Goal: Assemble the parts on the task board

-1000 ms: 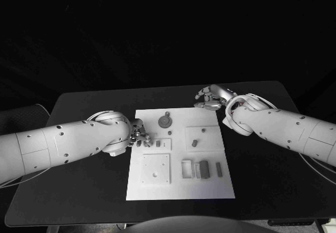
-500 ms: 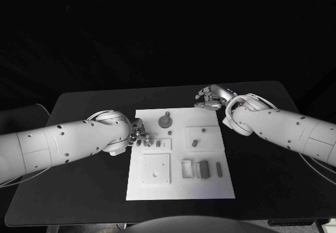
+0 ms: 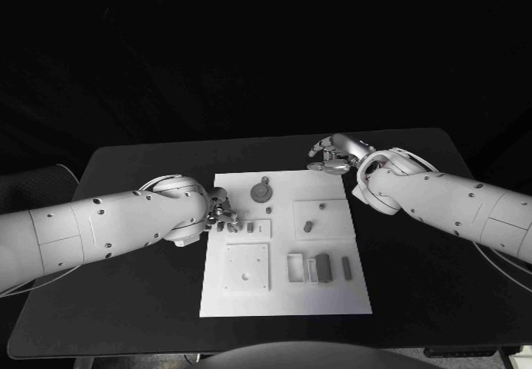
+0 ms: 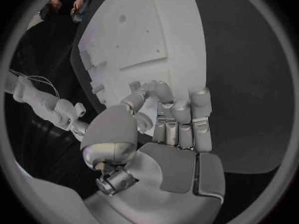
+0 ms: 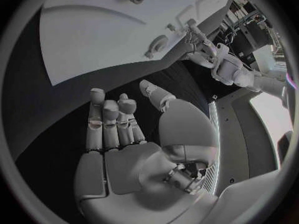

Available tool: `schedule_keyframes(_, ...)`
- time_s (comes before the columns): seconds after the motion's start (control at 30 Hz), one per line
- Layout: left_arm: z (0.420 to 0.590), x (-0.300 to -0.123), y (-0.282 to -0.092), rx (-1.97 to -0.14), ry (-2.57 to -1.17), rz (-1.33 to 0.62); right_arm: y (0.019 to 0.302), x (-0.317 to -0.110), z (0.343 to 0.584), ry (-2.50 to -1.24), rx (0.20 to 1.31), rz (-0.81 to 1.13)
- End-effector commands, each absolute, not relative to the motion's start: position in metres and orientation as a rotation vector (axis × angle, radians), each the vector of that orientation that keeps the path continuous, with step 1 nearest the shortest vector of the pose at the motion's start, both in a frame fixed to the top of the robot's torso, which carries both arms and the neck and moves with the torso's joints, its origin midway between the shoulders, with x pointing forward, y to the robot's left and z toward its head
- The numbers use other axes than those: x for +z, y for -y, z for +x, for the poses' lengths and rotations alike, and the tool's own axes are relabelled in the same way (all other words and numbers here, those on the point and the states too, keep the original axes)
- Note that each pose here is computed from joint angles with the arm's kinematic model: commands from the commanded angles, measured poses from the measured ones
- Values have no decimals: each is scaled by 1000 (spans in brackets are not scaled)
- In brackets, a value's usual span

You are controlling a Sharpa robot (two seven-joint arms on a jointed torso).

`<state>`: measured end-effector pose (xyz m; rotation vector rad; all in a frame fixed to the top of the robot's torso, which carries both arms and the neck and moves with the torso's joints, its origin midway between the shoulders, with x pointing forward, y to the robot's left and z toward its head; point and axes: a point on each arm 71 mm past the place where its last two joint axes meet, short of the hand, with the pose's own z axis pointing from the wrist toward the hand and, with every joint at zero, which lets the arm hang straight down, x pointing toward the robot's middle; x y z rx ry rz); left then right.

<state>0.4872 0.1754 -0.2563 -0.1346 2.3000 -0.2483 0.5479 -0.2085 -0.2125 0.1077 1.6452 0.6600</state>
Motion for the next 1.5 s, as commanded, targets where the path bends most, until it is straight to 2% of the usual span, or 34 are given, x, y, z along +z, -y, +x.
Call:
schedule_keyframes(0.03,484,-260,-173,-247,-2332,-105,208,-214,547,-1662,662,99)
schedule_keyframes(1.5,489,-259,-177,-253,-2292,-146,207,-214,547,-1673,665,95)
